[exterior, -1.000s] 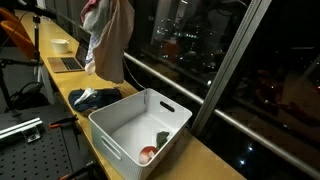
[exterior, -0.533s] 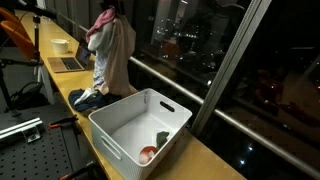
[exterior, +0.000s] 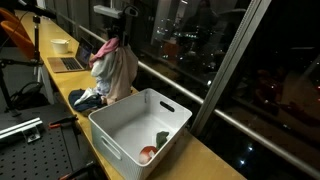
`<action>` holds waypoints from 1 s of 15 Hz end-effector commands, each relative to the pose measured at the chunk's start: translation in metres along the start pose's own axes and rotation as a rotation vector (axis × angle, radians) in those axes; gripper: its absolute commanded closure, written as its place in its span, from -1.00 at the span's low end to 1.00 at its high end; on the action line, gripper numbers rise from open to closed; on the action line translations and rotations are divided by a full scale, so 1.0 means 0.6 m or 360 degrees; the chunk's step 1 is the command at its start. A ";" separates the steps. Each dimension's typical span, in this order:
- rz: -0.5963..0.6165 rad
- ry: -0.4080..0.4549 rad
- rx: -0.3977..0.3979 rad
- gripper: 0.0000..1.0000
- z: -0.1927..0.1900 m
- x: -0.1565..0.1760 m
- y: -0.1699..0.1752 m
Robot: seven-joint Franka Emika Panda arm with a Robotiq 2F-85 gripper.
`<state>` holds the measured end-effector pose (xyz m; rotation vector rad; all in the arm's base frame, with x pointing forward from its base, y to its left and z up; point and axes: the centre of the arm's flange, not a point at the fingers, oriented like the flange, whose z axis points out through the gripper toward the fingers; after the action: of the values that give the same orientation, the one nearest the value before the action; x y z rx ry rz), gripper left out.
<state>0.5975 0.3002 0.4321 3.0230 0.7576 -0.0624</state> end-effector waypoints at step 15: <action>0.0188 -0.0058 0.0384 -0.51 0.074 -0.115 0.057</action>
<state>0.5672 0.2636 0.3787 3.2558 0.6346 -0.2747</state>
